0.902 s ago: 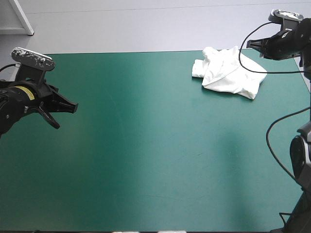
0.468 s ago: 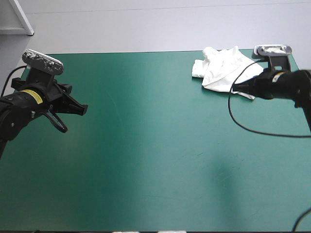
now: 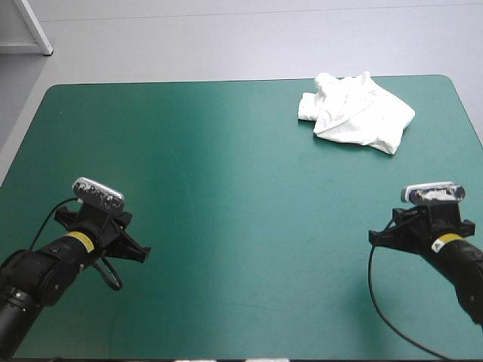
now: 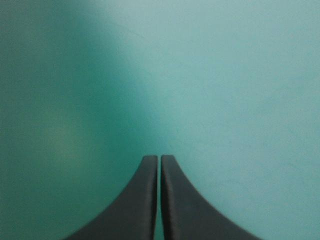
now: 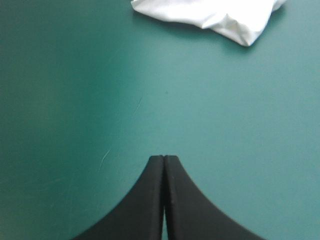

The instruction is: Fold the cloth

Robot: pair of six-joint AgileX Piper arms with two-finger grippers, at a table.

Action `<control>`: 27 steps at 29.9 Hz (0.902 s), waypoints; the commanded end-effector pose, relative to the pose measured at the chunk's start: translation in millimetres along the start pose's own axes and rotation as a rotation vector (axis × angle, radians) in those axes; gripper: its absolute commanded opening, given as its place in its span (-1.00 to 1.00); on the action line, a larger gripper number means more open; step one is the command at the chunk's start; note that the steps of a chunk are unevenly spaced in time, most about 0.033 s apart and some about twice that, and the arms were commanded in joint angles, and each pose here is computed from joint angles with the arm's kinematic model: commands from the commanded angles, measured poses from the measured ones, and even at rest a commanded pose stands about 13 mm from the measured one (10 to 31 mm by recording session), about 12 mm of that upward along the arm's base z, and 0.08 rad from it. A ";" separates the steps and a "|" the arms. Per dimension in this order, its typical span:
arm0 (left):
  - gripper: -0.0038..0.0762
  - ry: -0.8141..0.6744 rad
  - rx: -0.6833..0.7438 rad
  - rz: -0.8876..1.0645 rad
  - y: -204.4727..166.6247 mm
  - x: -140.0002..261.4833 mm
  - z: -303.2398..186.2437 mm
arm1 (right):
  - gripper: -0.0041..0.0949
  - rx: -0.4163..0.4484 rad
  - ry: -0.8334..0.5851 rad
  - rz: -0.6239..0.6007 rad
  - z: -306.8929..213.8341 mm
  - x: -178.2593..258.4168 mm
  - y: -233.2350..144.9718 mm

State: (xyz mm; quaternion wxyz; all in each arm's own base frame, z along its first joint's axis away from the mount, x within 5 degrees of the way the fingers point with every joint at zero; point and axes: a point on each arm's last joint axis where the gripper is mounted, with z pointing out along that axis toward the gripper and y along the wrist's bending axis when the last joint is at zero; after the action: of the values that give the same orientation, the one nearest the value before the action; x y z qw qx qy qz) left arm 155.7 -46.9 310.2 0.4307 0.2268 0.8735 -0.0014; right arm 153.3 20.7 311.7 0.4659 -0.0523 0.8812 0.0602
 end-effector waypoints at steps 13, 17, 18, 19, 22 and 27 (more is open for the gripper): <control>-0.86 -0.119 0.025 -0.071 -18.5 66.6 -1.7 | -0.95 -0.015 -0.207 0.004 -4.9 74.0 0.6; -0.86 -0.128 0.037 -0.090 -21.1 73.4 -1.7 | -0.95 -0.044 -0.119 0.010 -2.9 81.9 3.2; -0.86 -0.134 0.036 -0.090 -21.0 73.4 -2.7 | -0.95 -0.052 -0.095 0.009 -2.7 84.1 3.9; -0.86 -0.134 0.036 -0.090 -21.1 73.5 -3.0 | -0.95 -0.057 -0.081 0.010 -2.6 85.4 4.4; -0.86 -0.090 0.044 -0.088 -22.1 77.9 -2.3 | -0.95 -0.071 -0.073 0.034 -2.7 86.0 5.6; -0.86 -0.062 0.050 -0.088 -22.7 80.4 -2.1 | -0.95 -0.075 -0.075 0.041 -2.7 85.9 5.9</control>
State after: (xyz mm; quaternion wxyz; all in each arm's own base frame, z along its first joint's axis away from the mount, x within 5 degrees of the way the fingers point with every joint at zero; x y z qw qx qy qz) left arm 98.6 -33.3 235.6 0.4199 0.2051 0.8831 -0.0424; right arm 97.8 23.4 232.1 0.4657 -0.0545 0.8770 0.1046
